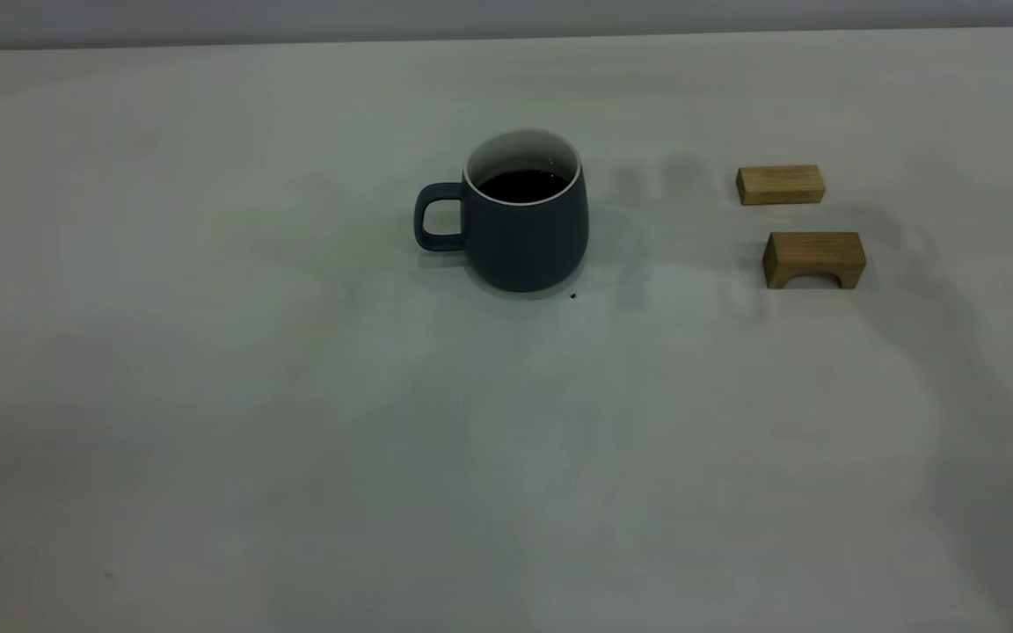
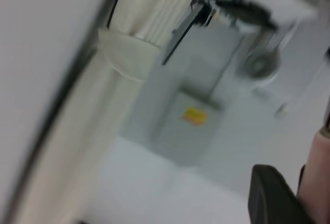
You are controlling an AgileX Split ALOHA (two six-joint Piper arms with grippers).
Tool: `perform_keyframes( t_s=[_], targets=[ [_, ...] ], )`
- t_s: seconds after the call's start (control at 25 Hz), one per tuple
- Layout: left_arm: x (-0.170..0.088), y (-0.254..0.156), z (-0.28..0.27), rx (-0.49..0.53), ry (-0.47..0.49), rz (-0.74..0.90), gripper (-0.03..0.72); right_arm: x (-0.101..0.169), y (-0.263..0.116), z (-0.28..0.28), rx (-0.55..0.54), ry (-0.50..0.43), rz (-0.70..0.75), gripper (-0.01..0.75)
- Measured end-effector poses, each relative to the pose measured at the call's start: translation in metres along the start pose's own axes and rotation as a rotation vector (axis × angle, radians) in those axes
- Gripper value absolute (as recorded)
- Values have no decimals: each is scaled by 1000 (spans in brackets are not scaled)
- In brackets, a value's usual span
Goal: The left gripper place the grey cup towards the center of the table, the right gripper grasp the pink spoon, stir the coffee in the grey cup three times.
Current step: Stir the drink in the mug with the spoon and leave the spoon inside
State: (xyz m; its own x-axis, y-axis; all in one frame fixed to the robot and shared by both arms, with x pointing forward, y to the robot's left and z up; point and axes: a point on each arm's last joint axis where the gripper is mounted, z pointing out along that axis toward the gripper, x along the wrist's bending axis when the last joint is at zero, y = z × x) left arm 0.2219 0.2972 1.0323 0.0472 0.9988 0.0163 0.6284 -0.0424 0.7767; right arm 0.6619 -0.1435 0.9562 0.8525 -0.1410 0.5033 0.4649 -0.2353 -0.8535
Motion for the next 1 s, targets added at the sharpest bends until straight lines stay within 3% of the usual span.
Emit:
perform_keyframes(
  t_s=[0.12,0.32,0.56,1.0],
  targets=[
    [0,0,0,0,0,0,568,-3,-2,5,6,-11,176,122],
    [0,0,0,0,0,0,568,-15,24,18,0,-28,311,122],
    [0,0,0,0,0,1,568,-28,76,32,-32,-42,376,122],
    [0,0,0,0,0,1,568,-48,107,40,-51,-64,439,122]
  ],
)
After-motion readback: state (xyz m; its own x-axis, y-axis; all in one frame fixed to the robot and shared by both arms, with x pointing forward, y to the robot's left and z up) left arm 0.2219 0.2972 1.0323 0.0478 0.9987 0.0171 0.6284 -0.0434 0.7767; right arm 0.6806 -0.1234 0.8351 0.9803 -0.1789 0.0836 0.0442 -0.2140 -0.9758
